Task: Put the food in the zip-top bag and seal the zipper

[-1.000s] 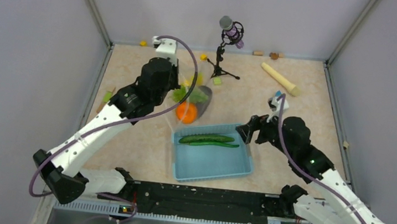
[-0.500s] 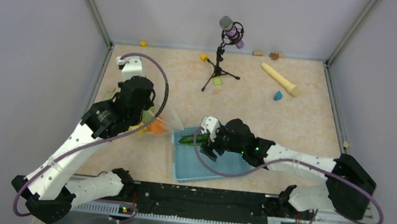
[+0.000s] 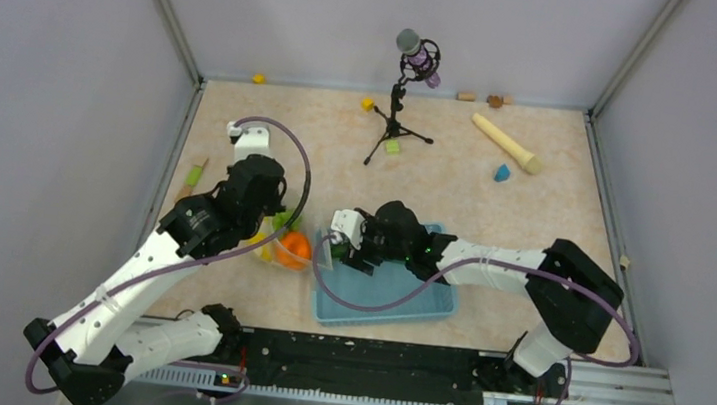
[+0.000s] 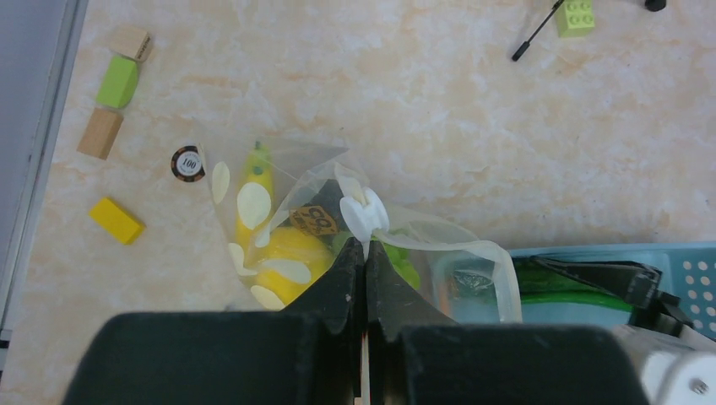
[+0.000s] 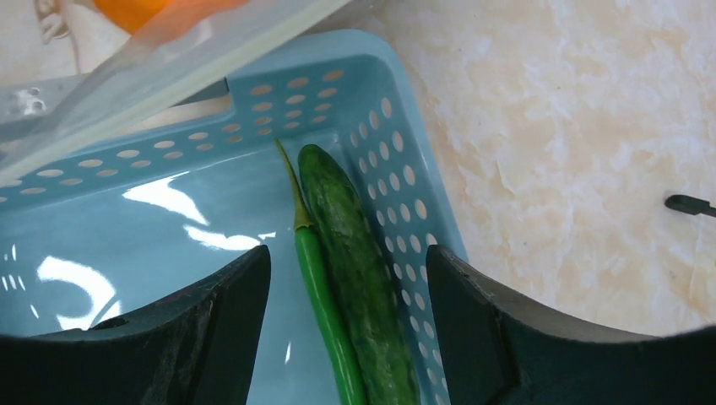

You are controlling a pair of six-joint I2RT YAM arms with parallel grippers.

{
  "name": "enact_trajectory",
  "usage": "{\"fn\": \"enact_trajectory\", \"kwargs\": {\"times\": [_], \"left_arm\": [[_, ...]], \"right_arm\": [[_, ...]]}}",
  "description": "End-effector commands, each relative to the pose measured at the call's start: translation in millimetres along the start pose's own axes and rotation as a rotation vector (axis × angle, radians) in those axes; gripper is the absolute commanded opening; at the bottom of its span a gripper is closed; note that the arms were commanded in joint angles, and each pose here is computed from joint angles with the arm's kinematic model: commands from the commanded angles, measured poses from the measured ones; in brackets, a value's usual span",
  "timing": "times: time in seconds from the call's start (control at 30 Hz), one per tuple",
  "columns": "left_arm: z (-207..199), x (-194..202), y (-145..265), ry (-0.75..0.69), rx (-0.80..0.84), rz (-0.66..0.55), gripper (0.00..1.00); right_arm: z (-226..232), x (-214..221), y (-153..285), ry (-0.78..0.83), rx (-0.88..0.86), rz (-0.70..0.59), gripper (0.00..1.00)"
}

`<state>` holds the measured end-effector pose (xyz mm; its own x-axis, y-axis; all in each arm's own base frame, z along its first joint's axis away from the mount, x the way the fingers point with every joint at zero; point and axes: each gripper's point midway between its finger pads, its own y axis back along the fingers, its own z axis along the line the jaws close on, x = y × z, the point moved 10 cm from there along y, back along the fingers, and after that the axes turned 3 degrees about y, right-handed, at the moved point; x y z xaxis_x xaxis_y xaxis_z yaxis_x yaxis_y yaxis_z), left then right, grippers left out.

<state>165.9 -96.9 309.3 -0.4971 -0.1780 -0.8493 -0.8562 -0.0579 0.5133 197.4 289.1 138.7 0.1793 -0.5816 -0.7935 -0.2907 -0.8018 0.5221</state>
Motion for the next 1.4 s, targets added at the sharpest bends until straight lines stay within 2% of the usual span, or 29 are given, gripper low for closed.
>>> {"fn": "enact_trajectory", "kwargs": {"times": [0.0, 0.27, 0.57, 0.8, 0.93, 1.13, 1.27, 1.37], "left_arm": [[-3.0, -9.8, 4.2, 0.057, 0.075, -0.095, 0.00], [-5.7, -6.1, -0.5, 0.055, 0.154, -0.160, 0.00], [-22.8, -7.1, -12.5, 0.022, 0.277, -0.211, 0.00], [-41.2, -11.2, -28.3, -0.024, 0.296, -0.177, 0.00], [-48.2, -16.1, -33.0, -0.032, 0.304, -0.184, 0.00], [-50.4, -18.4, -37.4, -0.047, 0.297, -0.190, 0.00], [-50.2, -19.7, -38.3, -0.044, 0.299, -0.194, 0.00], [-51.2, -19.0, -39.6, -0.048, 0.307, -0.187, 0.00]], "right_arm": [[-10.0, -11.3, -13.8, 0.057, 0.000, -0.007, 0.67], [-5.7, 10.4, -13.8, 0.015, 0.007, 0.083, 0.63], [-10.3, 31.4, 13.7, -0.157, 0.039, 0.098, 0.63], [-31.4, 65.6, 49.6, -0.502, 0.206, 0.085, 0.63], [-39.5, 83.3, 63.3, -0.667, 0.366, 0.159, 0.63], [-43.3, 107.3, 92.8, -0.916, 0.540, 0.180, 0.63], [-36.8, 114.7, 116.9, -1.008, 0.683, 0.193, 0.64], [-28.7, 98.5, 126.7, -0.967, 0.578, 0.073, 0.64]]}}
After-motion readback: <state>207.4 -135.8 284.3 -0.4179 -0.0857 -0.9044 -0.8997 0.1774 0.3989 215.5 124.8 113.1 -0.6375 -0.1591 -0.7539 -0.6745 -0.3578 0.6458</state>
